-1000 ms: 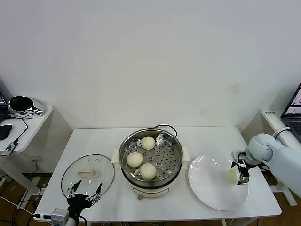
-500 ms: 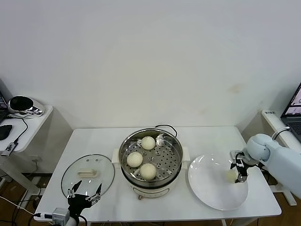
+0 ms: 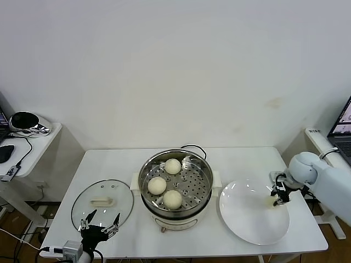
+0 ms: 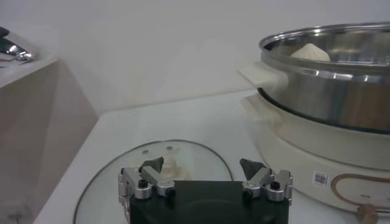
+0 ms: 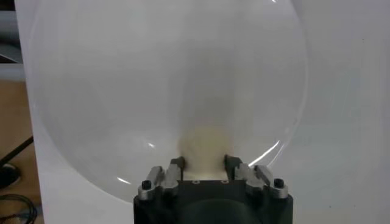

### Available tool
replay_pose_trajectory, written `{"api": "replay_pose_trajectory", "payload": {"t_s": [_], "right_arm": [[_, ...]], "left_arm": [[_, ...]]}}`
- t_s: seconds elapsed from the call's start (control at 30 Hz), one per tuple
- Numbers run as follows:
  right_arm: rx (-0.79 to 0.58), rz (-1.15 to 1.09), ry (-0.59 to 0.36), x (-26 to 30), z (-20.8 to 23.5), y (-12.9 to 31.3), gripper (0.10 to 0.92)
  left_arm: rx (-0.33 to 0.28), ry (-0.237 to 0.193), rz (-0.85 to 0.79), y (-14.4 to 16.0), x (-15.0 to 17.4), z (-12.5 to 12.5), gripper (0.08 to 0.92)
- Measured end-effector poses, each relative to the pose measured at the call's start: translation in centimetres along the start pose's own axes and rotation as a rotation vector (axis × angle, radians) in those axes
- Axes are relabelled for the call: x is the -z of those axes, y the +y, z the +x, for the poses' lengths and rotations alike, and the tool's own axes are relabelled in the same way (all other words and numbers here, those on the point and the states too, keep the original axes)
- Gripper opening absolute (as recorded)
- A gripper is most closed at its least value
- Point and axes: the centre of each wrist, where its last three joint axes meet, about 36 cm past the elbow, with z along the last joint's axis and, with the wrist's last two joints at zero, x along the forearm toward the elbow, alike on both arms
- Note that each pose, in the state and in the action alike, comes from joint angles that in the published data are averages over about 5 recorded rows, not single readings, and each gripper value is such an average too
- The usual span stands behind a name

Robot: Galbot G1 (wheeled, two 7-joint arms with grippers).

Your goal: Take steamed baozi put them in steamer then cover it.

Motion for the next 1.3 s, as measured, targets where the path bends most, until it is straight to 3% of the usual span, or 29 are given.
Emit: {"api": "replay_pose_trajectory", "payload": {"t_s": [0.37,0.83,1.07,1.3], "right_arm": [[-0.033,0.022,-0.078,3.6,6.2,-2.4,0.385],[-0.050,0.145,-0.239,17.3,18.4,-7.2,0.391],[-0.023,0.191,-0.257,24.2,20.6,-8.2,0.391],[0.006,0.220,-0.223,29.9,19.5,-8.5,0.390]], "left_arm": [[0.009,-0.032,-0.014,0.1,1.0,0.0,0.823],[0.035,-0.067,-0.030,0.8,2.4,0.4,0.823],[0.041,-0.083,-0.028,0.9,2.8,0.8,0.823],[0.033,-0.103,-0.024,0.9,3.4,0.9,0.823]]}}
